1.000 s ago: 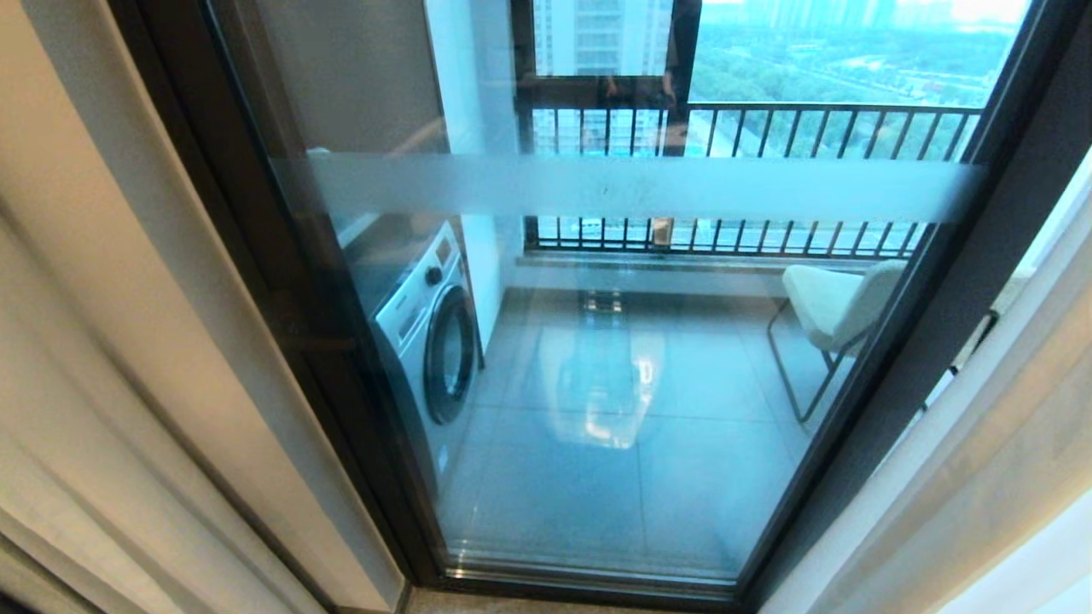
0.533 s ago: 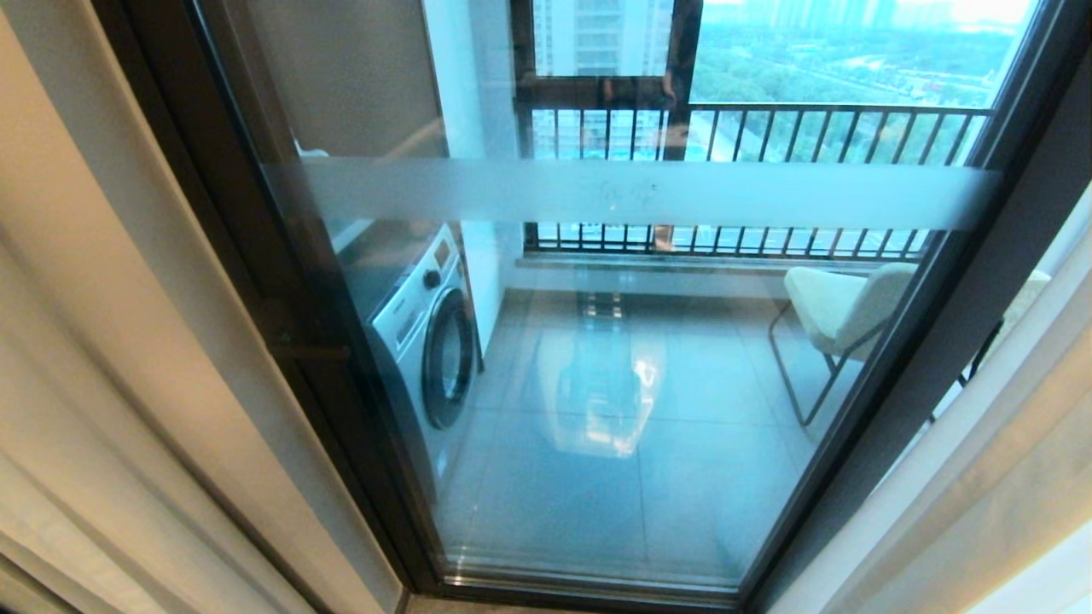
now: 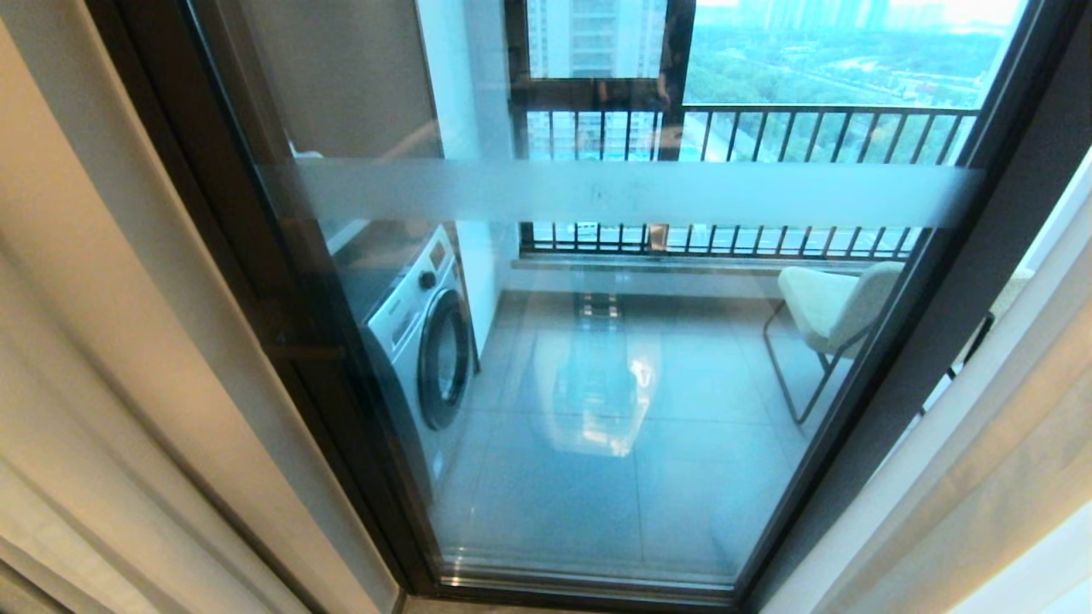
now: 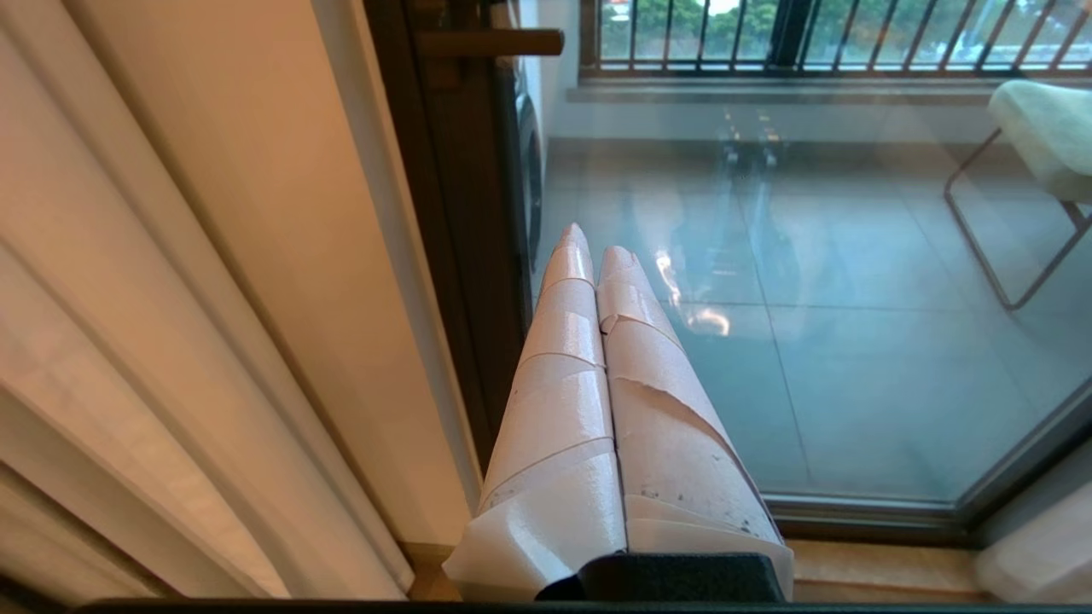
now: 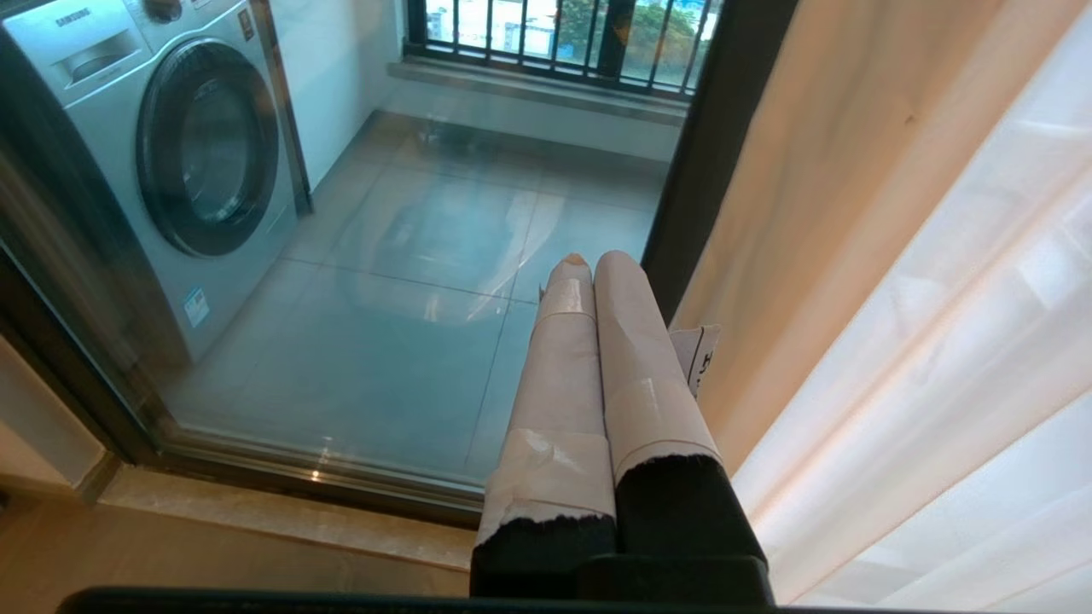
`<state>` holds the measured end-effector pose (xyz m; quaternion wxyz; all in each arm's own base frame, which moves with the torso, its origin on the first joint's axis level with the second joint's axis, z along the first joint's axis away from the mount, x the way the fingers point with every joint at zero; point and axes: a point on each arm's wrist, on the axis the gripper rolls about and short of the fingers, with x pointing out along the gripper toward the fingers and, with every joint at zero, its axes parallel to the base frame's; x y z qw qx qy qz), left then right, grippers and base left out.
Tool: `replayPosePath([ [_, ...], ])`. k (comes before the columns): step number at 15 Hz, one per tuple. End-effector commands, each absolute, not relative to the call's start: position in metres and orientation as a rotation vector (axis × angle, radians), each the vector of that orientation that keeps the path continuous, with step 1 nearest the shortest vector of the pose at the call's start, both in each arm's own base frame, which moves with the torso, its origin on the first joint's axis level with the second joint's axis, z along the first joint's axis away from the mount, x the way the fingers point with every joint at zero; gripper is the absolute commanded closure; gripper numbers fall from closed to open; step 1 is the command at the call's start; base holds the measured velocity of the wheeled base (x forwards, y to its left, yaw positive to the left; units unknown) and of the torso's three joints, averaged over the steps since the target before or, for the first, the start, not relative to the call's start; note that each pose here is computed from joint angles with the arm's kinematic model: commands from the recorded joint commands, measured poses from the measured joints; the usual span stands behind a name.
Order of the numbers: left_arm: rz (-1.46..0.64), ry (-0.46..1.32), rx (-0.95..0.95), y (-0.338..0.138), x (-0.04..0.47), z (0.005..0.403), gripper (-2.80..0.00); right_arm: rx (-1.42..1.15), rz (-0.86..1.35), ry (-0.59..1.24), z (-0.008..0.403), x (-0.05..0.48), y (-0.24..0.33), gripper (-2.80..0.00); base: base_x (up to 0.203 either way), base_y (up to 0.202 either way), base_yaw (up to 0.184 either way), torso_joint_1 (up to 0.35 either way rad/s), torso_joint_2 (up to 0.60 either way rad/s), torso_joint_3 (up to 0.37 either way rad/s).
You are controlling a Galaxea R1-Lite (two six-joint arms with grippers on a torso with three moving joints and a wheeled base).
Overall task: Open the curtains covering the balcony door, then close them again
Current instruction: Close the inner curtains on both sides
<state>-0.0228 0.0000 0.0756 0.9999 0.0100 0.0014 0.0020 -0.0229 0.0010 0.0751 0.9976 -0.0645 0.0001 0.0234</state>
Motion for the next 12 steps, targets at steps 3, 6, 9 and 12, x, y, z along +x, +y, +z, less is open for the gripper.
replayPosePath([
  [3, 0.005, 0.003, 0.02, 0.0, -0.0228, 0.0756, 0.0, -0.13, 0.048, 0.001, 0.075, -0.0228, 0.0011, 0.0, 0.001, 0.101, 0.001, 0.004, 0.0, -0.002],
  [6, 0.005, 0.003, 0.02, 0.0, -0.0228, 0.0756, 0.0, -0.13, 0.048, 0.001, 0.075, -0.0228, 0.0011, 0.0, 0.0, 0.186, 0.002, 0.002, 0.0, 0.003],
  [9, 0.005, 0.003, 0.02, 0.0, -0.0228, 0.0756, 0.0, -0.13, 0.048, 0.001, 0.075, -0.0228, 0.0011, 0.0, 0.0, 0.183, 0.001, 0.005, 0.01, 0.003],
  [12, 0.005, 0.005, 0.021, 0.0, -0.0228, 0.0755, 0.0, -0.13, 0.048, 0.001, 0.075, -0.0228, 0.0011, 0.0, 0.0, 0.183, 0.001, 0.002, 0.0, 0.002],
])
